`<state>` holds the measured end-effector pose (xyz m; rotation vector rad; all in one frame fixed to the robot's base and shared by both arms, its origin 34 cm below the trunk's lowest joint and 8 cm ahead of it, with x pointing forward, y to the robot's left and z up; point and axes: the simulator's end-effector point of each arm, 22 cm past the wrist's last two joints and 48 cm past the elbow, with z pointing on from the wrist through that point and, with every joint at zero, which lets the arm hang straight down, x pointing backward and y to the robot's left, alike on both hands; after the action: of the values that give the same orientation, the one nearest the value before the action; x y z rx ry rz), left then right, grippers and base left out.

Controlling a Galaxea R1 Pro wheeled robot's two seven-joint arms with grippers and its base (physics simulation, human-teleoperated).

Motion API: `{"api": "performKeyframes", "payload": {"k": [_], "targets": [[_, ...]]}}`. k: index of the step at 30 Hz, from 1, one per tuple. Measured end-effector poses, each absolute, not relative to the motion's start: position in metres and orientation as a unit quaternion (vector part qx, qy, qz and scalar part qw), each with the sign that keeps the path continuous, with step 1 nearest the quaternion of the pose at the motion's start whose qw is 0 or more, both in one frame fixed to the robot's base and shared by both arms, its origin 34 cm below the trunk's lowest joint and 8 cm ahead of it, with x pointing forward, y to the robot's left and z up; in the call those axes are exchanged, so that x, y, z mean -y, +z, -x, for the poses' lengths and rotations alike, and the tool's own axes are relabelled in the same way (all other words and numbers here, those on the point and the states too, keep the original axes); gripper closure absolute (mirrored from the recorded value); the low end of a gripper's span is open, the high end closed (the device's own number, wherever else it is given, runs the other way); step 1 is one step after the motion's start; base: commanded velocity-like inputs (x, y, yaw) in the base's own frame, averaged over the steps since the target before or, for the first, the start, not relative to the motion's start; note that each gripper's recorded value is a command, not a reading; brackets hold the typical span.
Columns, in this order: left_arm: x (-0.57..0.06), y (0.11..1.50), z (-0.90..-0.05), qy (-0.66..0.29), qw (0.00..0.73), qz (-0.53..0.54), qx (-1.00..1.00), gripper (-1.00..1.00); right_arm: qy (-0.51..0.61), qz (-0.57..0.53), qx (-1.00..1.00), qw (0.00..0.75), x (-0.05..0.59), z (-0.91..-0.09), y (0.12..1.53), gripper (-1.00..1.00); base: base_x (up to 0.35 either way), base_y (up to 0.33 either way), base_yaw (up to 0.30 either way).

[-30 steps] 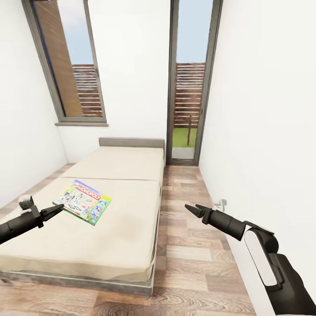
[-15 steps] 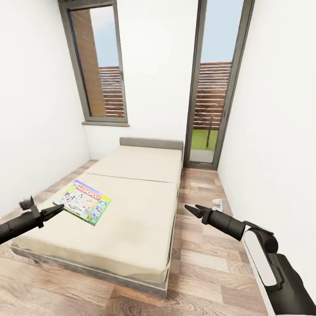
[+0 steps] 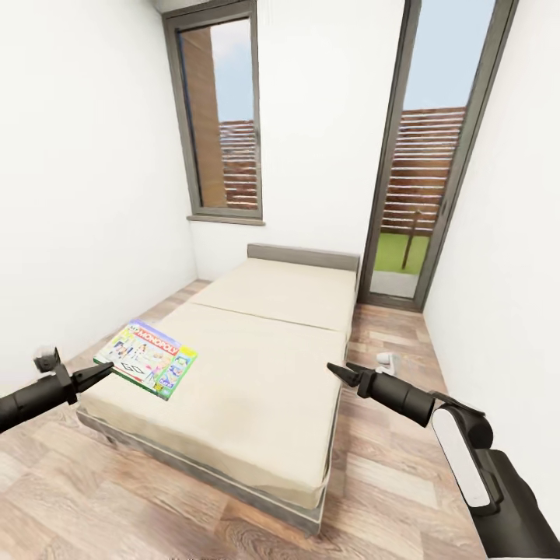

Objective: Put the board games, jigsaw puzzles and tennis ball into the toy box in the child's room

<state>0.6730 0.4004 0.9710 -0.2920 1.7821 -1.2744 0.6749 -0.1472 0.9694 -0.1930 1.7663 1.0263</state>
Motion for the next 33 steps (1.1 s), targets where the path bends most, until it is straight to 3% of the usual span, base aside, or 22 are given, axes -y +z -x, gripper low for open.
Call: {"api": "performKeyframes", "payload": {"k": [33], "targets": [[-0.401, 1.022, -0.673, -0.515, 0.448, 0.120, -0.721, 1.00, 0.428, 0.081, -0.736, 0.518, 0.146, -0.675, 1.022, -1.00, 0.000, 0.000, 0.293]]}}
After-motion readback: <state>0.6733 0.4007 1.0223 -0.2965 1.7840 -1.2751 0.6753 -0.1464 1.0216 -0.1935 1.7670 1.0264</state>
